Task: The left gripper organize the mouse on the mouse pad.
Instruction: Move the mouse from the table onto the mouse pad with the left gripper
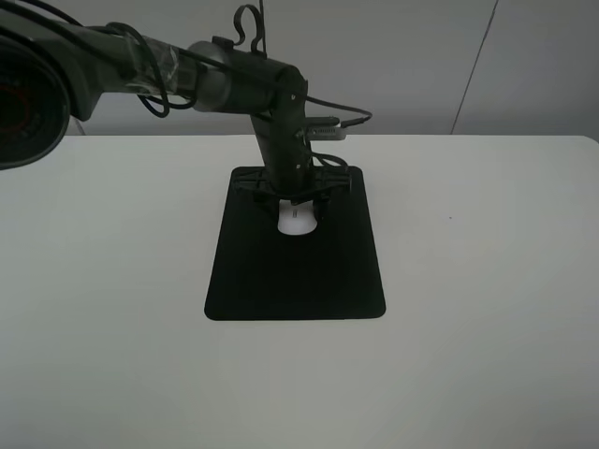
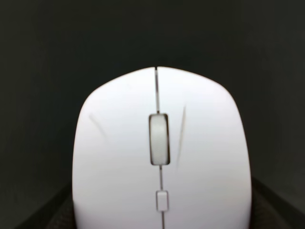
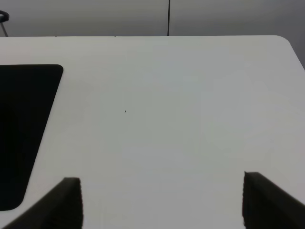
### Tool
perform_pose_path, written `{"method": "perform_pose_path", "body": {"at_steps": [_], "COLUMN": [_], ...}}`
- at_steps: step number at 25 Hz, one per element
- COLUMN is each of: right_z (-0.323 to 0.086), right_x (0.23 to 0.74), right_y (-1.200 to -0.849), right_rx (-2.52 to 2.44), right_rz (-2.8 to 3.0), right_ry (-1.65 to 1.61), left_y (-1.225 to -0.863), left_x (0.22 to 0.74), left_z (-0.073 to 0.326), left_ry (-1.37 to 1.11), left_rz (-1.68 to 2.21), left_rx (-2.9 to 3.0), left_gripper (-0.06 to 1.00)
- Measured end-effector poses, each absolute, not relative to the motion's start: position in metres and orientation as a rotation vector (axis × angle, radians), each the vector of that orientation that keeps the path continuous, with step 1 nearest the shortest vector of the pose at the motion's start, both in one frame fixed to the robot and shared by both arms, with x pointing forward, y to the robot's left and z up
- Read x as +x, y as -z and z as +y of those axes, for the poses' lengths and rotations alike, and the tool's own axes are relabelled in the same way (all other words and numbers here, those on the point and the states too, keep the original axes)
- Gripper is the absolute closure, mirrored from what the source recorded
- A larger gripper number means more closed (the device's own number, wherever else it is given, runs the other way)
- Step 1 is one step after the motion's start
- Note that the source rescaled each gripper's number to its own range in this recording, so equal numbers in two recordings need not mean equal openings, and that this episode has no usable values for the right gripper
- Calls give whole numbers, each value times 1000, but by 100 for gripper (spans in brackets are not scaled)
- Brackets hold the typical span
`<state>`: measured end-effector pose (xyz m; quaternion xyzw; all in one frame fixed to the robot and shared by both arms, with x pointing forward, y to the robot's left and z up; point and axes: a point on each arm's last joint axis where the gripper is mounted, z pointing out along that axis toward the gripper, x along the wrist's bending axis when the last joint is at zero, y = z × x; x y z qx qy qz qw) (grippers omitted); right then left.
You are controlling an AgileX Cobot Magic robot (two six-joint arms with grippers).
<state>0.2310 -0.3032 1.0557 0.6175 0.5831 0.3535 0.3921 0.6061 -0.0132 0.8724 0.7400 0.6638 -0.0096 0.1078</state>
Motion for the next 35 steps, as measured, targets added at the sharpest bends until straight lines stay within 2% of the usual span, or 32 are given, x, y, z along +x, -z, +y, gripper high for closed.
{"method": "perform_pose_path", "body": {"at_steps": [35], "right_z": [-303], "right_x": [231], "right_y": [-1056], "right_rx": [1568], "right_rz": [1481], "right_ry": [-897], "left_y": [-865], "left_x": [606], "left_z": [-15], "left_ry": [41], "left_rz": [2012], "left_rx": [2119], "left_gripper": [93]}}
